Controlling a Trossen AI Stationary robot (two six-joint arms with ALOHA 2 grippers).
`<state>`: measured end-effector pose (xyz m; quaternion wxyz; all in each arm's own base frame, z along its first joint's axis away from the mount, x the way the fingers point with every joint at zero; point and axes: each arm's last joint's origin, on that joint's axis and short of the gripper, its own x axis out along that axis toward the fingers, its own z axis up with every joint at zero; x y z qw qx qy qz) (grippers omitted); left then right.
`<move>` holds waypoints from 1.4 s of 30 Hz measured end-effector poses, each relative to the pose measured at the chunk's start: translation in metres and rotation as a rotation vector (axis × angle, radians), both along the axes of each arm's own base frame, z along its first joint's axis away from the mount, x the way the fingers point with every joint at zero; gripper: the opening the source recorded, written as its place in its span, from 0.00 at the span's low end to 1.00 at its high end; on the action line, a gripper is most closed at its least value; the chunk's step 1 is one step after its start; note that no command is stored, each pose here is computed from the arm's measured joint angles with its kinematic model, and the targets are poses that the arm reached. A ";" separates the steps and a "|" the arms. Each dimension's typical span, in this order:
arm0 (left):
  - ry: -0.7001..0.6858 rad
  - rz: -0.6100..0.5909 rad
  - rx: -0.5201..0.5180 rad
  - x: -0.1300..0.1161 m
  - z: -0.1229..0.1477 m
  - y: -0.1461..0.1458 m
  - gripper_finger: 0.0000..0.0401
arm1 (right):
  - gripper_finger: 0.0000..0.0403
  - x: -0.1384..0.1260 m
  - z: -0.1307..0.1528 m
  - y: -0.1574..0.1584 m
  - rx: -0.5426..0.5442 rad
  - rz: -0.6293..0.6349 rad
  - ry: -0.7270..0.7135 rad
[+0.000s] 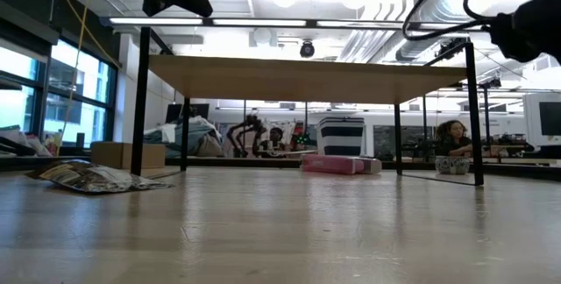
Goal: Shelf spices
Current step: Put the yellow seasoning bottle on the shelf
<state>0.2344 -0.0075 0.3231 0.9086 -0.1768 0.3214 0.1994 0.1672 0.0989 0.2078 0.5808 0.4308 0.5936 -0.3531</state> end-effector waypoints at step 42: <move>-0.002 0.017 -0.008 0.000 0.000 0.002 0.05 | 0.49 0.048 0.172 -0.037 -0.235 0.139 -0.205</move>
